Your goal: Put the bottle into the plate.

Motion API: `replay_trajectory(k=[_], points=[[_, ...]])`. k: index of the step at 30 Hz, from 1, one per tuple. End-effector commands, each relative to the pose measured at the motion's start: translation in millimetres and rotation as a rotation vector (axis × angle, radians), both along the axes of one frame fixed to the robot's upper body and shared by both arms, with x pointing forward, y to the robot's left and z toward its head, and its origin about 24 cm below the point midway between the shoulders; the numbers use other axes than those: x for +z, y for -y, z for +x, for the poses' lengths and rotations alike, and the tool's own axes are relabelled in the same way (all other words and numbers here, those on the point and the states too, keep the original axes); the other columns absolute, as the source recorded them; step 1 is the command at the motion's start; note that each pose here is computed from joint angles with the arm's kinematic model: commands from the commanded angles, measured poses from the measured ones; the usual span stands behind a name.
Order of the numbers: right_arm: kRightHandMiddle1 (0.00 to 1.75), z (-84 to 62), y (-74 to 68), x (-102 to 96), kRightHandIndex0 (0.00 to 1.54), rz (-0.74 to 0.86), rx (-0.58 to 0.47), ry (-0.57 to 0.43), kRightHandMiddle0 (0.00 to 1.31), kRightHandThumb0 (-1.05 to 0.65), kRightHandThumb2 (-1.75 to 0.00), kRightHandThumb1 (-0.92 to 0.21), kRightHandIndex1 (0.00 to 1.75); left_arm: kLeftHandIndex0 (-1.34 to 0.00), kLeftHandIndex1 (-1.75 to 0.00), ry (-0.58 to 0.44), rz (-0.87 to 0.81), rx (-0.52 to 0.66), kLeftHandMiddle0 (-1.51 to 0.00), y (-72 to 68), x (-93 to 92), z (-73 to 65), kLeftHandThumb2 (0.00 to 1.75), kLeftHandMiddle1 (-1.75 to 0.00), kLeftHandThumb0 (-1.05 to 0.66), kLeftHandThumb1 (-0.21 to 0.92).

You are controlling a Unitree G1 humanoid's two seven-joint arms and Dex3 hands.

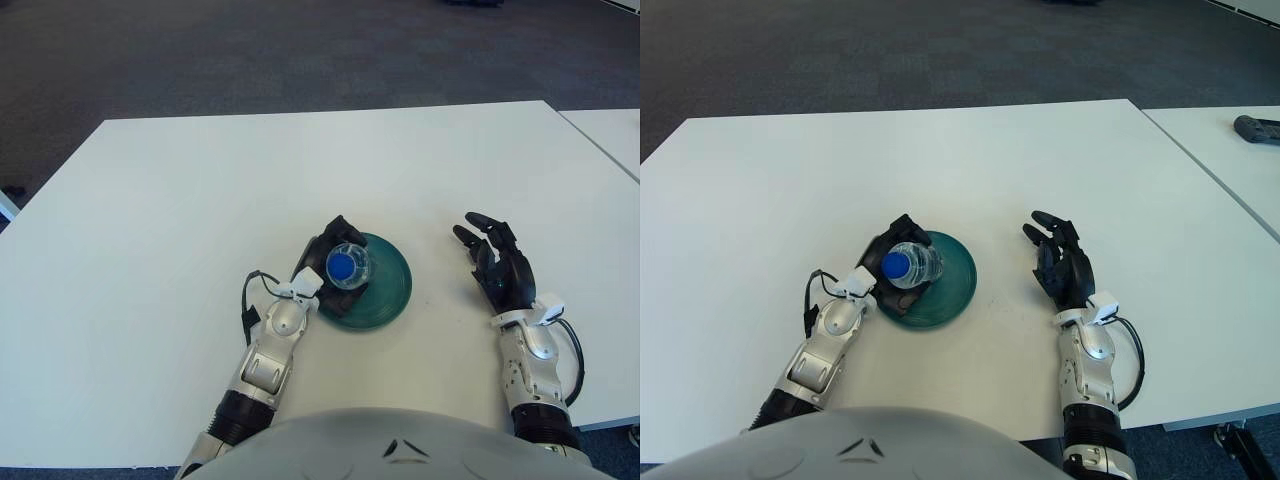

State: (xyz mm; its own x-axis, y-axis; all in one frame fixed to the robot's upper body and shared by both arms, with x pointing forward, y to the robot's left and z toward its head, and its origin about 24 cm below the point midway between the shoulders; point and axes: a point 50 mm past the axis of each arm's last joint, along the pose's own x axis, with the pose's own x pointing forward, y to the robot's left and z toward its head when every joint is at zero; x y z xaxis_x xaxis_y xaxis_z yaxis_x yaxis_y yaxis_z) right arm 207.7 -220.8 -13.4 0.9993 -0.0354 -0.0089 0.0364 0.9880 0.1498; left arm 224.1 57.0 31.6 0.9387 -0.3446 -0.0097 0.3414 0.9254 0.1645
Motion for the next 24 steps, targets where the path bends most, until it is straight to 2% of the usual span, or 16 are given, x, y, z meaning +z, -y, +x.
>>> replay_trajectory(k=[1, 15, 21, 24], points=[[0.98, -35.4, -13.5, -52.7, 0.39, 0.089, -0.012, -0.285, 0.08, -0.68, -0.6, -0.92, 0.6, -0.54, -1.75, -0.078, 0.027, 0.014, -0.76, -3.2, -13.3, -2.5, 1.56, -1.74, 0.0, 0.11], [0.98, -36.1, -14.4, -52.6, 0.39, 0.089, -0.012, -0.284, 0.08, -0.68, -0.6, -0.92, 0.6, -0.56, -1.75, -0.068, -0.005, 0.023, -0.76, -5.2, -15.5, 2.0, 1.58, -1.75, 0.0, 0.1], [0.98, -36.7, -14.6, -52.4, 0.39, 0.089, -0.012, -0.283, 0.08, -0.68, -0.6, -0.92, 0.6, -0.6, -1.75, -0.036, -0.015, 0.039, -0.81, -5.5, -15.5, 4.0, 1.65, -1.75, 0.0, 0.03], [0.98, -36.9, -14.7, -52.3, 0.39, 0.089, -0.012, -0.283, 0.08, -0.68, -0.6, -0.92, 0.6, -0.56, -1.75, -0.018, -0.04, 0.035, -0.78, -2.0, -17.9, 7.4, 1.6, -1.74, 0.0, 0.08]])
